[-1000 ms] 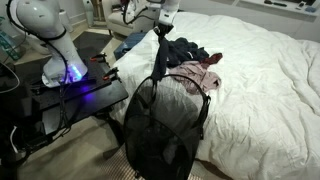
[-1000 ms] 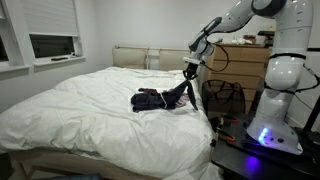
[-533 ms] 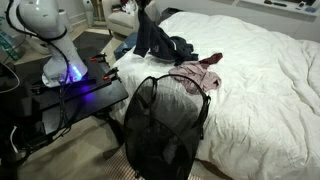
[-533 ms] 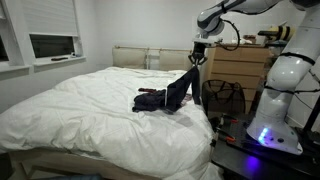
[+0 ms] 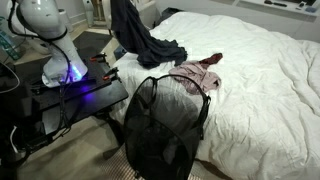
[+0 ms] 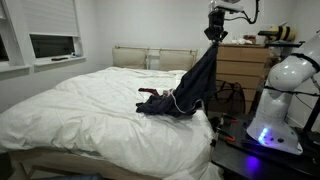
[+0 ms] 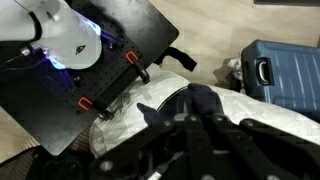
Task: Pick up the hoodie and put it in the bag
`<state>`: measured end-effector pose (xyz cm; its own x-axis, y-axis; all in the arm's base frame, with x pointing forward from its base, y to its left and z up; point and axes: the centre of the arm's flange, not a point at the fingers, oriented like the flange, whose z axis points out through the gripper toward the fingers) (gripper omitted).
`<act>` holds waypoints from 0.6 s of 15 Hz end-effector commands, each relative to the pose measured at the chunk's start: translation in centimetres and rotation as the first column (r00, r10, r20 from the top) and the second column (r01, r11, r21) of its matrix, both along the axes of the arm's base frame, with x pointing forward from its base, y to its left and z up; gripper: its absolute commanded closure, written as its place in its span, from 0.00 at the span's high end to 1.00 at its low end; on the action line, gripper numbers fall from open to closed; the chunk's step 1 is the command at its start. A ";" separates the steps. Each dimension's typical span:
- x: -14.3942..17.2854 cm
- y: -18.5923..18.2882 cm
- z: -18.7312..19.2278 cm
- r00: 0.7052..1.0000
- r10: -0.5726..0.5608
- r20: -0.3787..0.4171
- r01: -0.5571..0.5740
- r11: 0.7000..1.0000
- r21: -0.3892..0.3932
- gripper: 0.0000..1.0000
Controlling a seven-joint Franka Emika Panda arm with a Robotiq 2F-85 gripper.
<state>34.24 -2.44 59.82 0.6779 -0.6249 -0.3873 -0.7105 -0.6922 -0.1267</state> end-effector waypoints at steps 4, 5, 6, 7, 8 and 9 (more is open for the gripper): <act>-3.1 0.5 7.3 0.982 0.103 0.156 -0.098 0.994 -0.041 0.01; -2.5 0.0 7.3 0.979 0.092 0.180 -0.085 0.995 -0.046 0.01; -1.6 -0.7 6.9 0.973 0.075 0.216 -0.065 0.996 -0.053 0.01; -0.4 -1.5 6.3 0.965 0.061 0.254 -0.047 0.997 -0.060 0.01; 1.0 -2.4 5.5 0.955 0.047 0.293 -0.028 0.997 -0.068 0.01; 2.4 -3.2 4.9 0.943 0.032 0.332 -0.007 0.997 -0.075 0.01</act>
<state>33.02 -3.40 66.37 0.7783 -0.6047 -0.1690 -0.6268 -0.7322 -0.2666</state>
